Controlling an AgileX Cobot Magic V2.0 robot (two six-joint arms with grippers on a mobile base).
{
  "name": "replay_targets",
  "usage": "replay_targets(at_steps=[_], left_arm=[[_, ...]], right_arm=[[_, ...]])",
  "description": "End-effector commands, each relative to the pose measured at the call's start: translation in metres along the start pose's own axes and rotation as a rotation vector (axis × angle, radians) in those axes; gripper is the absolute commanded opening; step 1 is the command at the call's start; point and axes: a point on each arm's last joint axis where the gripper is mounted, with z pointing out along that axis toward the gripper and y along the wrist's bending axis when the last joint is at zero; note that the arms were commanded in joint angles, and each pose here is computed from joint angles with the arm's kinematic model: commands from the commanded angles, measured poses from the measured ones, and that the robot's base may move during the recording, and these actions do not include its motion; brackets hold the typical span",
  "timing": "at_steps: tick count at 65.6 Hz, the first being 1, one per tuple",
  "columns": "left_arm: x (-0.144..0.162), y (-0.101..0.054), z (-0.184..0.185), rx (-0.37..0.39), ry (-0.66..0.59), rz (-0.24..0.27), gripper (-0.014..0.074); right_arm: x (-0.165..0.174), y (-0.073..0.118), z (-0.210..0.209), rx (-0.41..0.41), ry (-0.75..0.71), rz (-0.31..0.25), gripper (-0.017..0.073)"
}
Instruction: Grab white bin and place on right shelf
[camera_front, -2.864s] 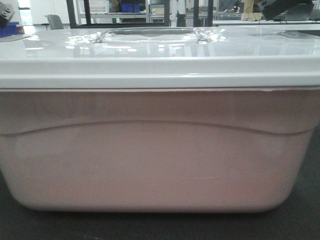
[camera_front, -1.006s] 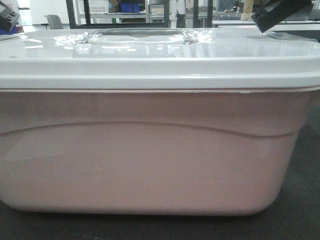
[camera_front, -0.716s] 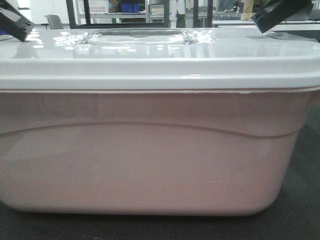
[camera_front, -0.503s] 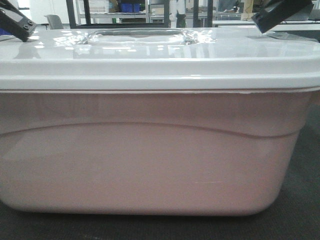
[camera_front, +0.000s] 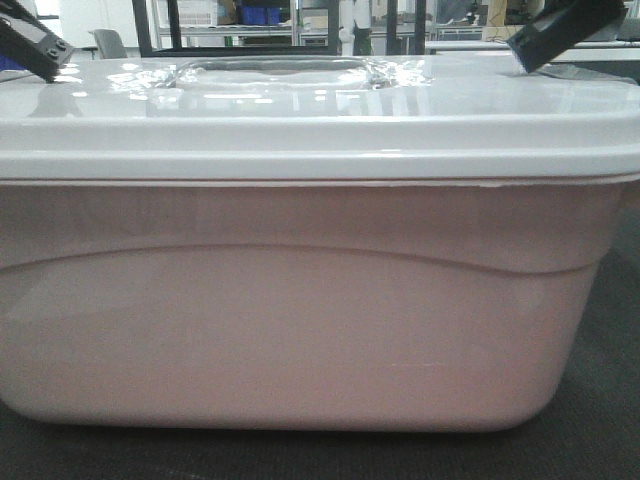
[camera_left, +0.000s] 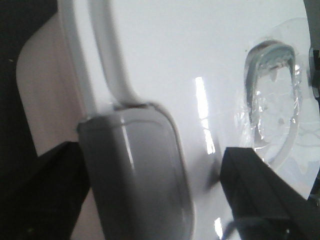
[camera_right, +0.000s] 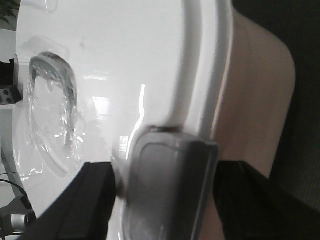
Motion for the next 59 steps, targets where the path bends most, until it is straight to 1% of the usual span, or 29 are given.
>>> replay_targets(at_steps=[1,10,20,25,59], left_arm=[[-0.0025,-0.0185,-0.0058,0.094,-0.014,0.021,0.0421],[-0.0023,-0.0187,-0.0058,0.095,-0.012,0.022,0.0396],[-0.0023,-0.0187,-0.0058,0.095,-0.012,0.022,0.0317],[-0.0023,-0.0187,-0.0058,0.095,-0.012,0.022,0.0295],[0.0002,-0.0191,-0.0058,0.1,0.015,0.027,0.0292]], right_arm=[[0.0011,0.0172,-0.0073,-0.083,0.002,-0.019,0.0442],[0.0011,0.0172,-0.0073,-0.083,0.002,-0.019,0.0435],[0.001,0.0172,-0.0073,-0.082,0.001,-0.019,0.0435],[0.0007,0.017,-0.0073,-0.08,-0.002,-0.019,0.0435],[0.0,0.0179,-0.0074,-0.09,-0.01,-0.014,0.0435]])
